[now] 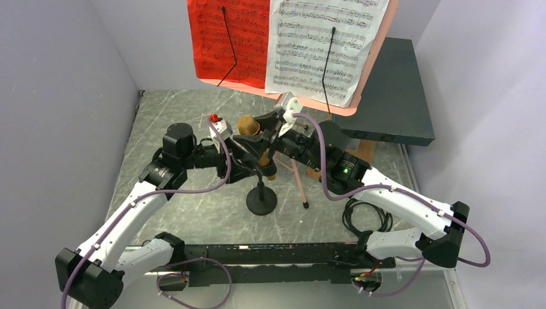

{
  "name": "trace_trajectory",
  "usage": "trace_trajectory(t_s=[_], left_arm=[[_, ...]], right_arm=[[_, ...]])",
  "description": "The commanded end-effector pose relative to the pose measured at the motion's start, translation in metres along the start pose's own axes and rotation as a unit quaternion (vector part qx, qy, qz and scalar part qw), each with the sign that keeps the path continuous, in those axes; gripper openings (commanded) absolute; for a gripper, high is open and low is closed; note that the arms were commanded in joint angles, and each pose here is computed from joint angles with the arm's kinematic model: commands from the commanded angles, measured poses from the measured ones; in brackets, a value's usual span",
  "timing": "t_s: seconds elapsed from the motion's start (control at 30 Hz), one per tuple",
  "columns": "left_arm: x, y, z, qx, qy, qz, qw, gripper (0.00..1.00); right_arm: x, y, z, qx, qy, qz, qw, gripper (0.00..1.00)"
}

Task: Set up the instrument practice props

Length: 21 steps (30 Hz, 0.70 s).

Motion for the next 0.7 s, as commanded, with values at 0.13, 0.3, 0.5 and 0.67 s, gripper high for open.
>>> trace_trajectory(t_s=[0.13, 0.3, 0.5, 0.67], left_arm=[[0.001, 0.011, -0.005, -0.014, -0.020, -0.008, 1.000, 0.64], [0.002, 0.012, -0.007, -0.015, -0.024, -0.013, 1.000, 0.55], [0.001, 0.011, -0.007, -0.015, -0.028, -0.009, 0.999, 0.53], [0.001, 0.012, -0.007, -0.014, -0.028, -0.009, 0.999, 0.52]], right_arm=[[0.014, 0.024, -0.003, -0.002, -0.022, -0.010, 1.000, 0.45], [0.026, 0.020, -0.005, -0.020, -0.043, 0.017, 0.999, 0.71], [0.033, -0.005, -0.003, -0.034, -0.050, 0.070, 0.996, 0.99], [0.031, -0.028, -0.003, -0.044, -0.054, 0.112, 0.991, 0.92]])
Point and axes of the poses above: each gripper's point midway between its finger pads, its own x axis back along the fingers, its own z axis along the line the jaws close on, y = z × x, the point moved 8 cm from there along x, back along the fingers, and after that the axes turned 4 degrees about x, right-handed, at the moved point
